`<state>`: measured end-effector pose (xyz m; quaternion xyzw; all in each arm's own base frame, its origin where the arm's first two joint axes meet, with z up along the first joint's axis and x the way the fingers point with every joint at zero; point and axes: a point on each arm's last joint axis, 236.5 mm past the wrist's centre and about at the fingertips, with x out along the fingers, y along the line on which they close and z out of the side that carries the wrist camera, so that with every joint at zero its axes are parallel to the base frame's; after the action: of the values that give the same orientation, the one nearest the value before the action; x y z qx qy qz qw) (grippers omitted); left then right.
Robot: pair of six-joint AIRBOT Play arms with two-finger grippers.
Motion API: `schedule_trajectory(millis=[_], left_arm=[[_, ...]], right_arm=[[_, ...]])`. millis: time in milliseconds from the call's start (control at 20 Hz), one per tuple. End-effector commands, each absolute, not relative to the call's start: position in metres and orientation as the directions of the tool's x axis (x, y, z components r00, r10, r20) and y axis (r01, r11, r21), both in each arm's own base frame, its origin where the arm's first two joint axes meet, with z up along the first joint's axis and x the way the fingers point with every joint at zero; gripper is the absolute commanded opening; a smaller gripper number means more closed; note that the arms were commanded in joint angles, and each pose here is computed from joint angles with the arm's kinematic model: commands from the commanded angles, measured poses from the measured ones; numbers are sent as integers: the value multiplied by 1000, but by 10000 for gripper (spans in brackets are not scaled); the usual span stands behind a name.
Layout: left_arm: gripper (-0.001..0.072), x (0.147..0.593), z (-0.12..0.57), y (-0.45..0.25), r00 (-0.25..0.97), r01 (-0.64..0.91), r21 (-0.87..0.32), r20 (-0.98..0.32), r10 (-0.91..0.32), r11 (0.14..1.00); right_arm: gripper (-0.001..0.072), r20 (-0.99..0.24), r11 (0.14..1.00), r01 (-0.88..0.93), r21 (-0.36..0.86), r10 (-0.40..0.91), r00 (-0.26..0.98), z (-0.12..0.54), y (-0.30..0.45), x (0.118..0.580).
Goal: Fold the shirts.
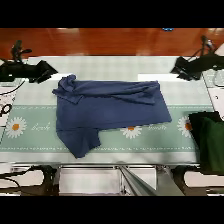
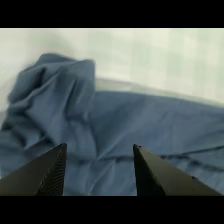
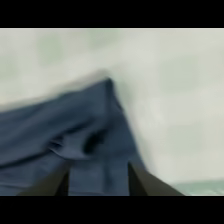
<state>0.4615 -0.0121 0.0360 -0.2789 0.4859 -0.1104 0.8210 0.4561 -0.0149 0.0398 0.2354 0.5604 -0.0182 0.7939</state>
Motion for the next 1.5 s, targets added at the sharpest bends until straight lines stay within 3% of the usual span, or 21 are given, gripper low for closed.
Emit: schedule_trajectory(millis=[0, 50, 150, 300, 400, 600, 800, 1100, 1150, 1250, 1450], left_arm=[[508, 388, 17, 30, 374, -232, -501, -837, -399, 834], [507, 350, -2, 46, 317, -349, -478, -870, -379, 806], [508, 287, -29, 49, 248, -486, -498, -867, -433, 718], [507, 230, -55, 26, 230, -589, -540, -825, -516, 601], [508, 212, -64, 8, 217, -605, -545, -814, -539, 580], [507, 195, -81, -9, 166, -627, -534, -802, -573, 567], [507, 200, -91, -12, 184, -628, -533, -809, -558, 567], [505, 215, -117, -35, 122, -558, -507, -834, -539, 658], [482, 220, -122, -37, 117, -556, -499, -839, -531, 665], [10, 230, -124, -38, 111, -537, -496, -843, -526, 682], [15, 253, -109, -33, 148, -464, -518, -845, -513, 719]], right_arm=[[422, -983, 920, 388, 62, -11, 183, 41, -107, 377], [422, -983, 884, 468, 13, -76, 170, 38, -133, 353], [422, -966, 809, 577, 114, -46, 254, 23, -142, 326], [422, -889, 746, 537, 394, 160, 430, -9, -89, 314], [421, -866, 757, 462, 462, 272, 420, -29, -54, 295], [421, -859, 765, 406, 500, 379, 344, -50, -20, 265], [417, -841, 743, 410, 528, 394, 370, -47, -17, 271], [418, -852, 753, 411, 514, 394, 345, -50, -17, 265], [418, -860, 757, 417, 503, 391, 328, -51, -17, 261], [417, -876, 765, 434, 476, 372, 306, -56, -22, 256], [418, -864, 715, 487, 502, 424, 269, -70, -15, 257]])
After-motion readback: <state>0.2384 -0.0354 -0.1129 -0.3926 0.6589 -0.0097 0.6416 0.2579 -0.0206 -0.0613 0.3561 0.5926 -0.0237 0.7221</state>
